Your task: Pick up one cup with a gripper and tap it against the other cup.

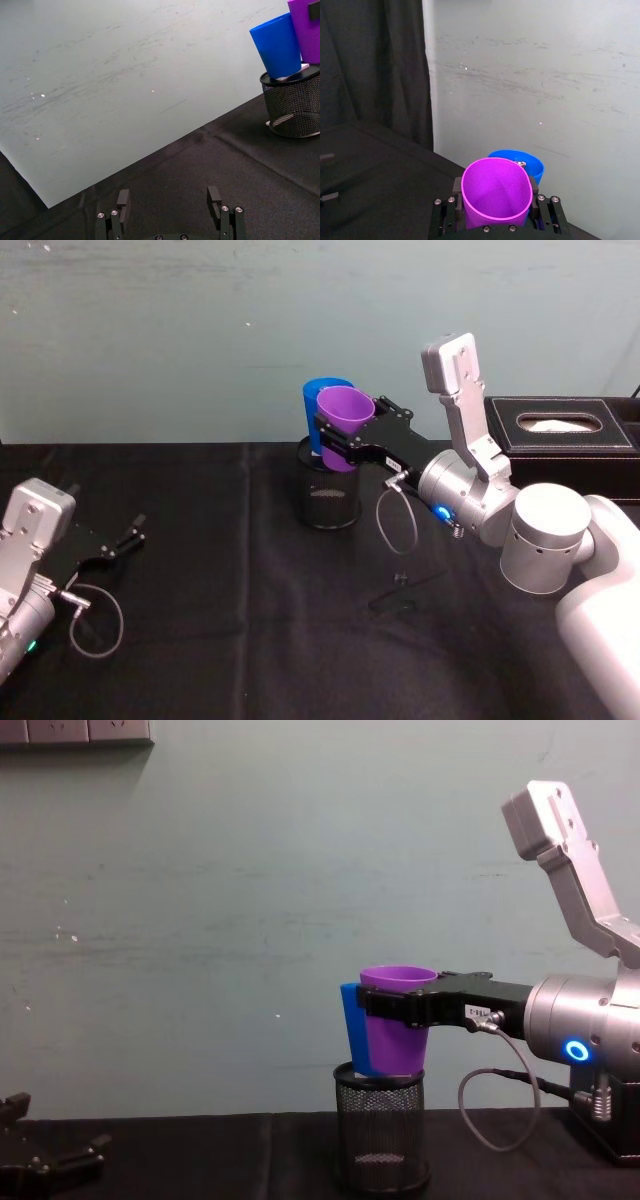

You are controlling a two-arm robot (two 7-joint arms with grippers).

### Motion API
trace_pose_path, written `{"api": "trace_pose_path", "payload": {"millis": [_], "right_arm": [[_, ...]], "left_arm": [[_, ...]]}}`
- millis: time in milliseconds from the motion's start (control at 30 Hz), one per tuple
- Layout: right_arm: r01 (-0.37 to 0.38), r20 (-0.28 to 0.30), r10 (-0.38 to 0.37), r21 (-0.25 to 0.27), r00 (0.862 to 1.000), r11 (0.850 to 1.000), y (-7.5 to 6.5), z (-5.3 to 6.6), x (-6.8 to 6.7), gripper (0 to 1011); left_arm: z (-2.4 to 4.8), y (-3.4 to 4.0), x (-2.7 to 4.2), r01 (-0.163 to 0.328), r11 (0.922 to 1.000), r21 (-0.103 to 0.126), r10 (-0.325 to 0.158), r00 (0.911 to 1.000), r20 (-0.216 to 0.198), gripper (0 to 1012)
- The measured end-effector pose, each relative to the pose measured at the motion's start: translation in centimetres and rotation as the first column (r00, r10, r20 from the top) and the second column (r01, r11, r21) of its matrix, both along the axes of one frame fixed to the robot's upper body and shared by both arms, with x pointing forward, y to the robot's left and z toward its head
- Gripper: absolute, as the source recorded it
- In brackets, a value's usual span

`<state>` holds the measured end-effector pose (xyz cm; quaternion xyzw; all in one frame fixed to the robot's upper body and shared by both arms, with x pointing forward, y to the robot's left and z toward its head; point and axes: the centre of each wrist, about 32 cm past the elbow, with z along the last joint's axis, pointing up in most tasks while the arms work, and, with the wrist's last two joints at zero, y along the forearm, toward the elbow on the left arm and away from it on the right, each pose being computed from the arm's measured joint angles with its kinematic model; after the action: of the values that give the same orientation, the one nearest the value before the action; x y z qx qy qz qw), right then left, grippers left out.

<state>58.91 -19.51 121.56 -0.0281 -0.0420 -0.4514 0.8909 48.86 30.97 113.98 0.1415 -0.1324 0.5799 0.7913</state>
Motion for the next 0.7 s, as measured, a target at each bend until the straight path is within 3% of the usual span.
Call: {"api": "trace_pose_path", "payload": {"millis": [700], "right_arm": [[0.0,0.0,0.0,0.0,1.0,1.0,0.0,0.0,0.0,729]], "left_arm": [[0.0,0.0,0.0,0.0,1.0,0.0,0.0,1.0,0.0,1000]]}}
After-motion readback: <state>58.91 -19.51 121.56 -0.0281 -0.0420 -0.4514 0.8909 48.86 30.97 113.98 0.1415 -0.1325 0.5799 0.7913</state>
